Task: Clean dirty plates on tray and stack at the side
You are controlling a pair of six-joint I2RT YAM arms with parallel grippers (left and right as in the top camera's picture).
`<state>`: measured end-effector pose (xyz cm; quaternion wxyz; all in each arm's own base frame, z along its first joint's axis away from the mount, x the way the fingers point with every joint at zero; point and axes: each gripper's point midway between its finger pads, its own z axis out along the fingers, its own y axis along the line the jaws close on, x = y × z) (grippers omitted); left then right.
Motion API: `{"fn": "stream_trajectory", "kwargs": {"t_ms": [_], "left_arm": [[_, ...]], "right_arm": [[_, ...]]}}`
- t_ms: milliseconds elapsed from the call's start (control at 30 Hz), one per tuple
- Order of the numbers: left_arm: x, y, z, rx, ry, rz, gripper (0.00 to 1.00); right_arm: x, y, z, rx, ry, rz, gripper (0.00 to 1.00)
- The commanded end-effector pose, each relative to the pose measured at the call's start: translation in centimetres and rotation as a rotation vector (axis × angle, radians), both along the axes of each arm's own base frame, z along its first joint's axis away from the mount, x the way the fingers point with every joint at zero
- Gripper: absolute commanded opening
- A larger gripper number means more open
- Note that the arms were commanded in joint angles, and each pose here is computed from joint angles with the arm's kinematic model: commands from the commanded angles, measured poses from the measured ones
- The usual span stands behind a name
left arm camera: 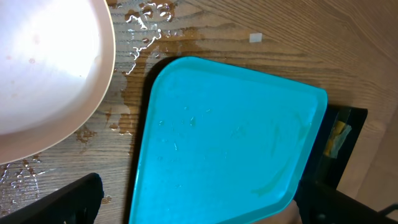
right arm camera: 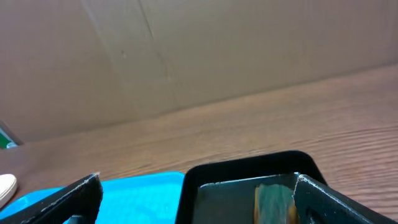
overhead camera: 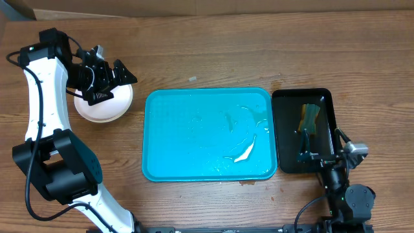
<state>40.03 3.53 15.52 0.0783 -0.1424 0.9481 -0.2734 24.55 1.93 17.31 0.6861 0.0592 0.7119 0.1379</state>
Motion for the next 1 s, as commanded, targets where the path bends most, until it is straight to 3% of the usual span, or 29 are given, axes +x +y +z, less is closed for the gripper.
{"fn": "stream_trajectory", "kwargs": {"t_ms": [0, 633, 967], "left_arm": [[0.04, -0.35, 0.66, -0.009, -0.030, -0.019, 0.99], [0.04, -0.35, 0.66, -0.009, -0.030, -0.019, 1.00], [0.04, -0.35, 0.66, -0.009, -0.030, -0.019, 1.00]], "right_arm": [[-0.01, 0.03, -0.14, -0.002, -0.006, 0.003, 1.00], [-0.01, 0.08, -0.14, -0.262, -0.037, 0.010, 1.00], [-0.01, 0.06, -0.11, -0.260, -0.038, 0.009, 1.00]]}}
